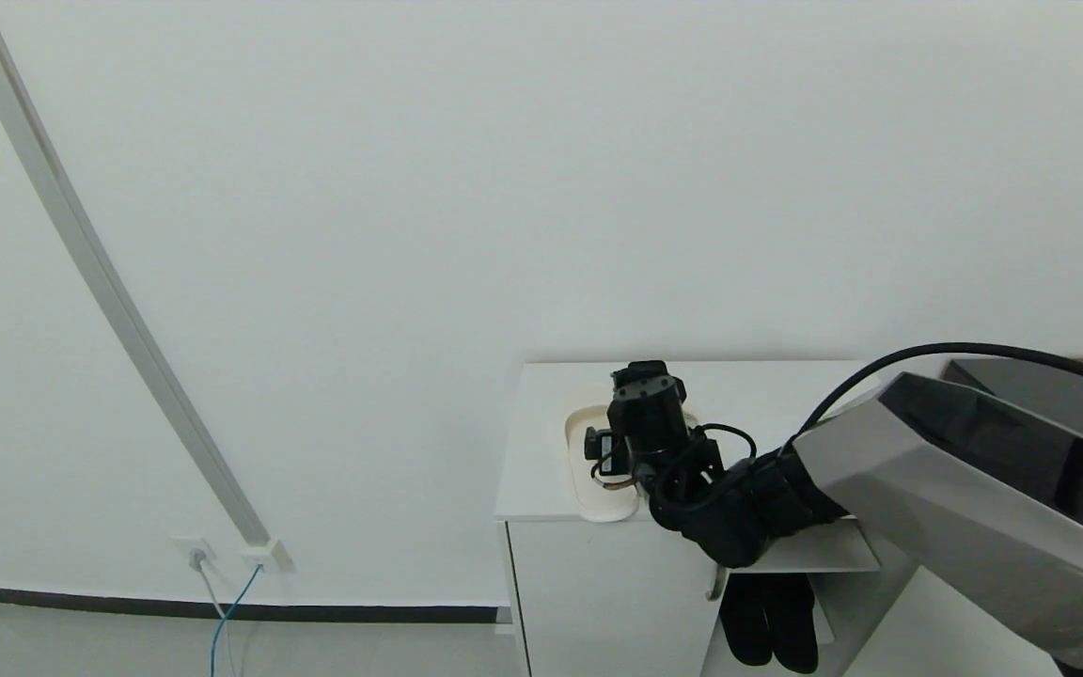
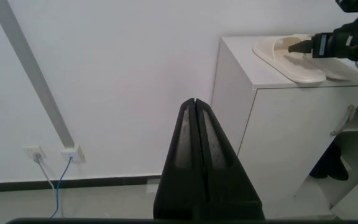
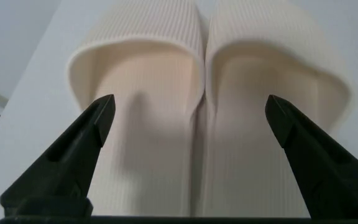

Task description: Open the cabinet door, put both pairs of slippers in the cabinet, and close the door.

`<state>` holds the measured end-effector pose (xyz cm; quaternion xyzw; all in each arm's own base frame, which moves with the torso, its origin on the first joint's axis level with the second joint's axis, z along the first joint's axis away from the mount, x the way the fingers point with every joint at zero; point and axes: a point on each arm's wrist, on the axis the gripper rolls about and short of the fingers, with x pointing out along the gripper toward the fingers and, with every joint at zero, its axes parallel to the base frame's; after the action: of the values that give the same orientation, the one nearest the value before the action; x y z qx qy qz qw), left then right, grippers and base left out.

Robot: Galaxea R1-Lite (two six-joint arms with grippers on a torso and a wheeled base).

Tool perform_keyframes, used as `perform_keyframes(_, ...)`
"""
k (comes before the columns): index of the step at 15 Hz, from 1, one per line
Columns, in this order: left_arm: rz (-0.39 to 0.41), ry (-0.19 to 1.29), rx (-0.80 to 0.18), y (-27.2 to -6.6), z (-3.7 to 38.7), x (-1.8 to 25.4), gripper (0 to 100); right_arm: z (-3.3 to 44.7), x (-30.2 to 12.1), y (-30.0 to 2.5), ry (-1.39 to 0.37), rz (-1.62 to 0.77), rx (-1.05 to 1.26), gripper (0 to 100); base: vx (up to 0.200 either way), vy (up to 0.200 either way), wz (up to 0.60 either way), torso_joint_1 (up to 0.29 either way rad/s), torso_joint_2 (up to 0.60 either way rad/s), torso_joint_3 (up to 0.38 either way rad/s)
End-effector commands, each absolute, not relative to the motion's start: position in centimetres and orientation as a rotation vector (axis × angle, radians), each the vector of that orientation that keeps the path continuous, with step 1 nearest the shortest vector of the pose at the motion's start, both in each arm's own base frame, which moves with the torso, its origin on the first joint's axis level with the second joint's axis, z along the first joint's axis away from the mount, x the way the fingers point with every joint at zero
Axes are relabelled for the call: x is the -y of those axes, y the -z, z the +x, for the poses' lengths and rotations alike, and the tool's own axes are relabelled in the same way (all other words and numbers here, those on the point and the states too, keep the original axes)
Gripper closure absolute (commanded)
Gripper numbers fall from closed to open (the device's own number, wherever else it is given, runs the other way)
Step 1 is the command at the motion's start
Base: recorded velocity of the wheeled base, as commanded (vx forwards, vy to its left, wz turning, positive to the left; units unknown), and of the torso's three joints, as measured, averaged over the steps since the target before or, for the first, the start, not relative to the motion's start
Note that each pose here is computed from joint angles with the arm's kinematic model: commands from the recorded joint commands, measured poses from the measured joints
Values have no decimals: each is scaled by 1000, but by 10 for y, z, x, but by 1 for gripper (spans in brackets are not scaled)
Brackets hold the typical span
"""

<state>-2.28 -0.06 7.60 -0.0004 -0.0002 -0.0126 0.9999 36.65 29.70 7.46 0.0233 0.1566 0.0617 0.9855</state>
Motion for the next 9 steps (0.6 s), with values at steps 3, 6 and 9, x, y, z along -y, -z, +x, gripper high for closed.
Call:
perform_keyframes(3,-2,25,0,-76,-23,1,100,395,-297,-60,-99,22,-289,0,0,0,0,0,0,0)
perform_keyframes(6,-2,25,0,-76,-23,1,100,407,-298,-59,-90,21,-264,0,0,0,0,0,0,0)
perform_keyframes(9,-2,25,2,-76,-23,1,100,417,-297,-56,-79,26,-249,0,0,0,0,0,0,0)
